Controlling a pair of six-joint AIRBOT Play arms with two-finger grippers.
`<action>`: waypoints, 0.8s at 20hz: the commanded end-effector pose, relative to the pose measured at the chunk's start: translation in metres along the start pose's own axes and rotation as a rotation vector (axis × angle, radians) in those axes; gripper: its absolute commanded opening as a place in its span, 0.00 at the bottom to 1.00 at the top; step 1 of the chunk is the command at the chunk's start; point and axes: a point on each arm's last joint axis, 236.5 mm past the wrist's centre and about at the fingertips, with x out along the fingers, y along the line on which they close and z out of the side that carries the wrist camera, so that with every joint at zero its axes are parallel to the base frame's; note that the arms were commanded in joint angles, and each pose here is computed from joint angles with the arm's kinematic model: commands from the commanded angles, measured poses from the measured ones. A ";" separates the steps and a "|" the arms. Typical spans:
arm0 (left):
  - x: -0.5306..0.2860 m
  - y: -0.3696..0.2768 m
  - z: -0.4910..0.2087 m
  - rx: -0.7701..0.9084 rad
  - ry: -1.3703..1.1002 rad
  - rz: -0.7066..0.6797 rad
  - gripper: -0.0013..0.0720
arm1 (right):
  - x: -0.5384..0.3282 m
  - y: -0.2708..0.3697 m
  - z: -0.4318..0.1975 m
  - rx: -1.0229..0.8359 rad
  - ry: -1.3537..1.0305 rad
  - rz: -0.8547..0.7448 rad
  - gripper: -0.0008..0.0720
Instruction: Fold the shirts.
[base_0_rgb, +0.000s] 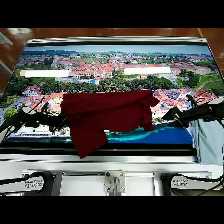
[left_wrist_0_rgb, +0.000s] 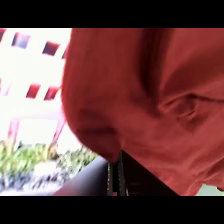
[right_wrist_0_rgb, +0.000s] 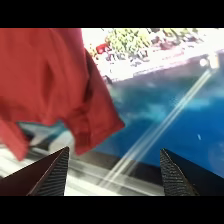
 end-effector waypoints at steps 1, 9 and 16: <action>-0.009 -0.013 0.004 0.070 0.006 -0.021 0.07 | 0.030 0.001 -0.004 -0.021 0.049 -0.047 0.97; -0.025 -0.026 0.007 0.109 -0.025 -0.042 0.07 | 0.089 0.025 -0.019 -0.069 0.159 -0.106 0.97; -0.046 -0.040 0.016 0.166 -0.102 -0.060 0.07 | 0.098 0.064 -0.019 -0.094 0.132 -0.039 0.10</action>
